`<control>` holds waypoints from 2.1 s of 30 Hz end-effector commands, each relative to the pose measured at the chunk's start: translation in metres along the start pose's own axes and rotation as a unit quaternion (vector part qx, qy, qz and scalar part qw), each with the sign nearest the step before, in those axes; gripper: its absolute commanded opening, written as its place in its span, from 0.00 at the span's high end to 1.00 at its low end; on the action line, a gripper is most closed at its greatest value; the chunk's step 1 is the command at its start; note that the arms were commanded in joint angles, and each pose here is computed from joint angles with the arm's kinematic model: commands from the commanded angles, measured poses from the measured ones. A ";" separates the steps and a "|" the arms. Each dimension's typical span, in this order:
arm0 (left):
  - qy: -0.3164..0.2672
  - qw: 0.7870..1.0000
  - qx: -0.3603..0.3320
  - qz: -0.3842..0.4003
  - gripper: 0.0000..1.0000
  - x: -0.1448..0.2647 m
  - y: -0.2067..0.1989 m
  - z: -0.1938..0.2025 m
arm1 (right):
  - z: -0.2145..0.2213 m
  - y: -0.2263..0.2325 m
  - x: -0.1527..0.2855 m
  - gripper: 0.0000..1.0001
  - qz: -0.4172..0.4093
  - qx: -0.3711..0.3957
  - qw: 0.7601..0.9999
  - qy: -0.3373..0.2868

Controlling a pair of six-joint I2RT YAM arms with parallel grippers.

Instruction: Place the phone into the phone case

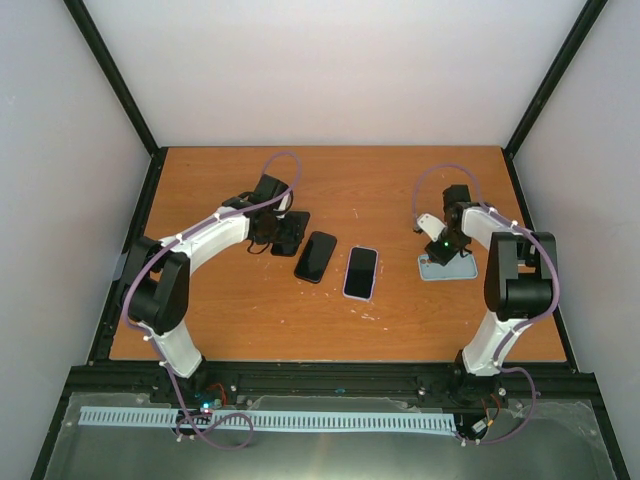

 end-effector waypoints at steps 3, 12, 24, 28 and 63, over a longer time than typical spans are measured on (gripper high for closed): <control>-0.014 1.000 -0.003 0.012 0.37 0.007 -0.007 -0.008 | -0.007 -0.015 -0.005 0.60 0.012 0.015 1.000 0.005; -0.017 1.000 -0.003 0.010 0.36 0.009 -0.006 -0.008 | -0.016 -0.019 -0.004 0.97 0.006 -0.005 1.000 -0.014; -0.017 1.000 -0.003 0.016 0.36 0.020 -0.007 -0.006 | -0.049 -0.020 0.027 0.95 0.035 -0.029 0.995 -0.087; -0.024 1.000 -0.005 0.019 0.36 0.026 -0.006 -0.002 | -0.037 -0.034 0.027 0.68 0.002 -0.040 0.998 -0.042; 0.000 1.000 -0.023 0.008 0.37 0.017 0.000 0.008 | -0.014 -0.042 0.007 0.97 -0.055 -0.058 0.996 -0.034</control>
Point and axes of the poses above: each gripper's point midway between its finger pads, its own x axis back along the fingers, its own y axis along the line the jaws close on, z = x × y, the point moved 5 cm from there along x, back along the fingers, and after that the axes turned 2 degrees about x, right-handed, at the moved point
